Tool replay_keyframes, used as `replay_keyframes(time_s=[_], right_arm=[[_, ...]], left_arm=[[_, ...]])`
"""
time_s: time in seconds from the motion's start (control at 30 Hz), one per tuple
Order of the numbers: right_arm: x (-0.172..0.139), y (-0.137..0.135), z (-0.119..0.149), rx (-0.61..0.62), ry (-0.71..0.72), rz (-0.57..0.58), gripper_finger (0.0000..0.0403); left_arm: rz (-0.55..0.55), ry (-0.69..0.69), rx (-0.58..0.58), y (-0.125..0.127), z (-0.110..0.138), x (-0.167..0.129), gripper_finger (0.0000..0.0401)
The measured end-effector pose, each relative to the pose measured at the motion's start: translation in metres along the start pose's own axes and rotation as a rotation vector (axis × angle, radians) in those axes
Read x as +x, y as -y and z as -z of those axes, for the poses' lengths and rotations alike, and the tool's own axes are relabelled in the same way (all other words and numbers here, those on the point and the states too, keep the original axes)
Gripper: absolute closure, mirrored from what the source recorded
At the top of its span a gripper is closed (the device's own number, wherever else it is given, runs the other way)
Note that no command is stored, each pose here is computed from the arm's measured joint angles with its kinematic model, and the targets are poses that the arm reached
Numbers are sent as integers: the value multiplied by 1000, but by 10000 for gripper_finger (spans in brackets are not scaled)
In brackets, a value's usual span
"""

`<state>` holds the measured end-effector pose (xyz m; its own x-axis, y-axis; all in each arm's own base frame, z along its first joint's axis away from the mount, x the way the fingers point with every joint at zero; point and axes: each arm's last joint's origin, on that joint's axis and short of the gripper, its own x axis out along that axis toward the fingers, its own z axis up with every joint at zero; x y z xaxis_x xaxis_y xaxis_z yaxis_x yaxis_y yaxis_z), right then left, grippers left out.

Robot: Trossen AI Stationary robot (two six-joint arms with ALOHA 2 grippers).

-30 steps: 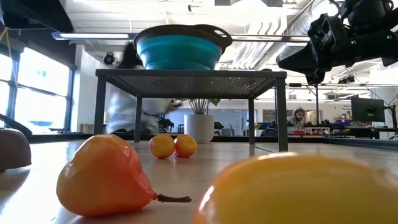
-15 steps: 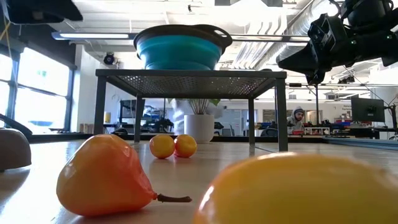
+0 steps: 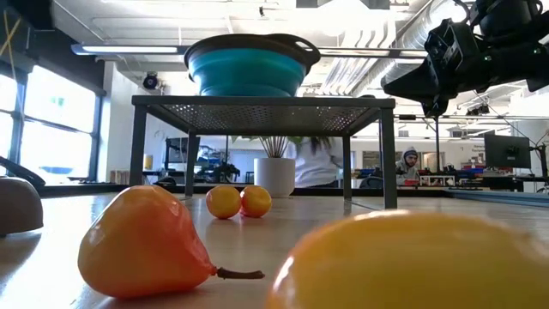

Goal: Pick & Place Fruit
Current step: Put the kiwi into the blue strainer bowl on the shelf

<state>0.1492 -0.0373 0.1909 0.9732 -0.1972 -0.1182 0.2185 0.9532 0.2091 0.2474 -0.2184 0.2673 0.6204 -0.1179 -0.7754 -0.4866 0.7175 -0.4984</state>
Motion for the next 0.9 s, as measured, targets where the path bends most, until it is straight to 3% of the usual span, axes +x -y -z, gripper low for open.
replay_keyframes(time_s=[0.2,0.37,0.67,0.9], right_arm=[[0,0,0,0,0,-4,401],[0,0,0,0,-2,-3,401],[0,0,0,0,-1,-4,401],[0,0,0,0,1,-4,401]], left_arm=[[-334,-102,27,-12,-2,-16,88],[-453,-124,100,-24,0,-17,88],[-406,-155,245,-22,8,6,88],[-276,-121,205,-9,7,11,88]])
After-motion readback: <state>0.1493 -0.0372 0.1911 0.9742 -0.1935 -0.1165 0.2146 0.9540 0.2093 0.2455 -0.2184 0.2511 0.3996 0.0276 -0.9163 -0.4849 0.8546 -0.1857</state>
